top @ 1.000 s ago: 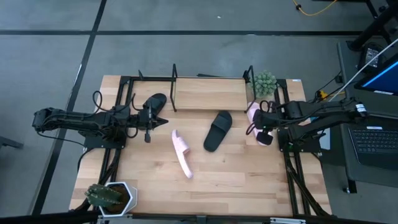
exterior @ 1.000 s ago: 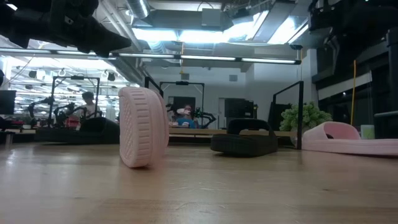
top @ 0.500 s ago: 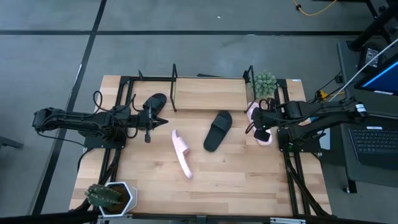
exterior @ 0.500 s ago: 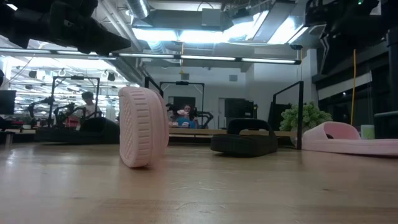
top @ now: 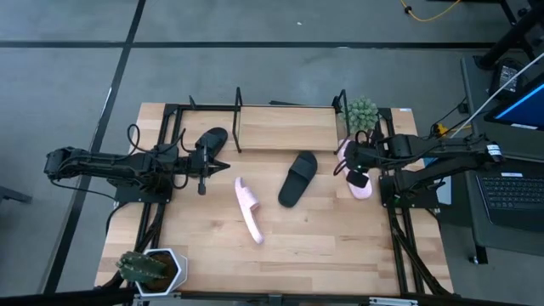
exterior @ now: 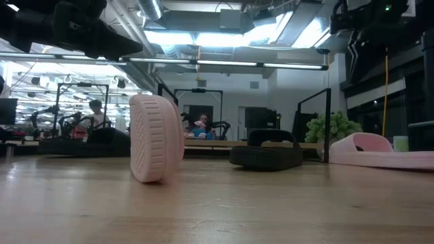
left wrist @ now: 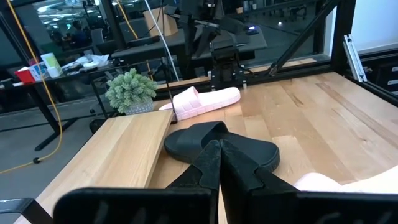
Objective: Pick and place slides into the shelf
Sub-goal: Put the right pink slipper on the shelf
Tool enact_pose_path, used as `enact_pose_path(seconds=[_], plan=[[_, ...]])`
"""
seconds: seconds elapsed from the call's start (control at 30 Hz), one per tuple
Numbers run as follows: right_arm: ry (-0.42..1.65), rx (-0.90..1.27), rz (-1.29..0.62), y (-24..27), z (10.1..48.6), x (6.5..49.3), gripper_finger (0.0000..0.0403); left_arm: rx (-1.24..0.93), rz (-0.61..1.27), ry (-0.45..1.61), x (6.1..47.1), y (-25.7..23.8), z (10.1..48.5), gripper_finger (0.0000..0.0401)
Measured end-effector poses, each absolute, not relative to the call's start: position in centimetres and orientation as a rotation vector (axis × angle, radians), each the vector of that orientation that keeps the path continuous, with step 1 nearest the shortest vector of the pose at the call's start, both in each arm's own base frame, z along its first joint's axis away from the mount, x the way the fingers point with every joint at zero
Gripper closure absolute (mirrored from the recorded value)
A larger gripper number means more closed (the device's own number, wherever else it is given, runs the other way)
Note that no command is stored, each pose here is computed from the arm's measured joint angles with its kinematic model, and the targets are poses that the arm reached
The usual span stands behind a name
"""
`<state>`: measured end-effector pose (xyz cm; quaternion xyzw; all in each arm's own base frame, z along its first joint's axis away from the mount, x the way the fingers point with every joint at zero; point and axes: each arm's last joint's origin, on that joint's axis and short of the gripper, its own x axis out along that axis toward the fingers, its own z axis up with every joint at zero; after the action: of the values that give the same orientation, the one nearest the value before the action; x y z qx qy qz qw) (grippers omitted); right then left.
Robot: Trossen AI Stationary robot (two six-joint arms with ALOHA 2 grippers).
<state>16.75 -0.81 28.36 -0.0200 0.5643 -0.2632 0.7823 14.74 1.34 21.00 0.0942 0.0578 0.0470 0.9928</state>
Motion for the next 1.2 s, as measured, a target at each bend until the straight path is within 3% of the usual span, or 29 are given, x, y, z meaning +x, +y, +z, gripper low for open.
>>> enact_pose_path(seconds=[0.43,0.83,1.2], plan=[[1.423,-0.051,-0.532,-0.6,26.4,18.0,0.0264,0.186,0.090,0.159,14.7,1.3,20.6,0.0401],[1.471,-0.022,-0.533,-0.5,24.9,19.3,0.0264,0.184,0.085,0.208,14.6,1.3,20.1,0.0401],[1.525,-0.040,-0.536,-1.0,22.3,17.5,0.0264,0.180,0.083,0.229,14.6,1.3,19.9,0.0401]])
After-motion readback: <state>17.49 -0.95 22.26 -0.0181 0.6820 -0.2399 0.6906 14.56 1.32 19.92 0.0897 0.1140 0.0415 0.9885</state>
